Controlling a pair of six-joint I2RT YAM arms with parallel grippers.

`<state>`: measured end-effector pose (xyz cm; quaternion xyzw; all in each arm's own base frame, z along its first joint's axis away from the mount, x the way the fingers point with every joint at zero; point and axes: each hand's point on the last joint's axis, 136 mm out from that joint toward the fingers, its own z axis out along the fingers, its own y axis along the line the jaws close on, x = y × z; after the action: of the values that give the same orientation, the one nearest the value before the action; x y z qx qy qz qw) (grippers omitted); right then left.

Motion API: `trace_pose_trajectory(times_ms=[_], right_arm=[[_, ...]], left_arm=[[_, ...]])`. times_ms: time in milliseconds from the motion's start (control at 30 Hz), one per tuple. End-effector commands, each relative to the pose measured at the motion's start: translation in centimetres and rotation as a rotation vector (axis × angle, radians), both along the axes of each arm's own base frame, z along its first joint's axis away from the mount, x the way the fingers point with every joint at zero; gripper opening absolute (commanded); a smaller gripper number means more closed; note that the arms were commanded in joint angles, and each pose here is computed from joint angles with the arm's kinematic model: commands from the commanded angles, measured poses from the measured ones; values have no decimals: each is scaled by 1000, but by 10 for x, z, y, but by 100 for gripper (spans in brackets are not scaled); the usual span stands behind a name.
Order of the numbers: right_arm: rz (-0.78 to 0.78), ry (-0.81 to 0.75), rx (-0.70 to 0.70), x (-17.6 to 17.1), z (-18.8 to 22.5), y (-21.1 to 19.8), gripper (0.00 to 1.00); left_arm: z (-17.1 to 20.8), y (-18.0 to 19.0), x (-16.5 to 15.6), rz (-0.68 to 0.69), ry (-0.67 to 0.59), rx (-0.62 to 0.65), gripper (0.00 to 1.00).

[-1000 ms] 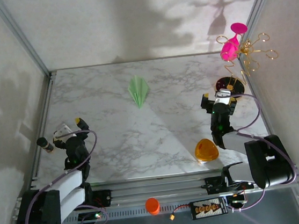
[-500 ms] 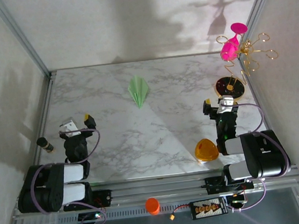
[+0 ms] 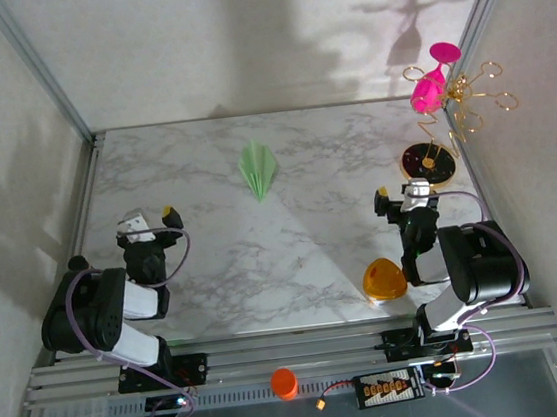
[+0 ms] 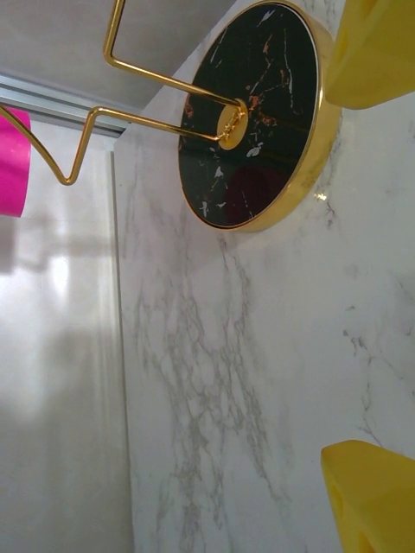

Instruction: Fold a paper plane with a square sheet of paper (pick it up from the middle)

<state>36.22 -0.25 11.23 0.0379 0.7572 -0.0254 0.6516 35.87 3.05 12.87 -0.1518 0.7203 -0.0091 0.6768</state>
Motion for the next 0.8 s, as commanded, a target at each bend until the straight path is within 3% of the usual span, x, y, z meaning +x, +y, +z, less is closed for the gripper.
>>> trace_pose_trajectory(times_ms=[0,767], right_arm=[[9,-38,22,10,12,-3,99],[11,-40,25,11,13,-4,99]], left_arm=[[4,0,10,53,13,47,99],[2,-3,12,55,27,63,99]])
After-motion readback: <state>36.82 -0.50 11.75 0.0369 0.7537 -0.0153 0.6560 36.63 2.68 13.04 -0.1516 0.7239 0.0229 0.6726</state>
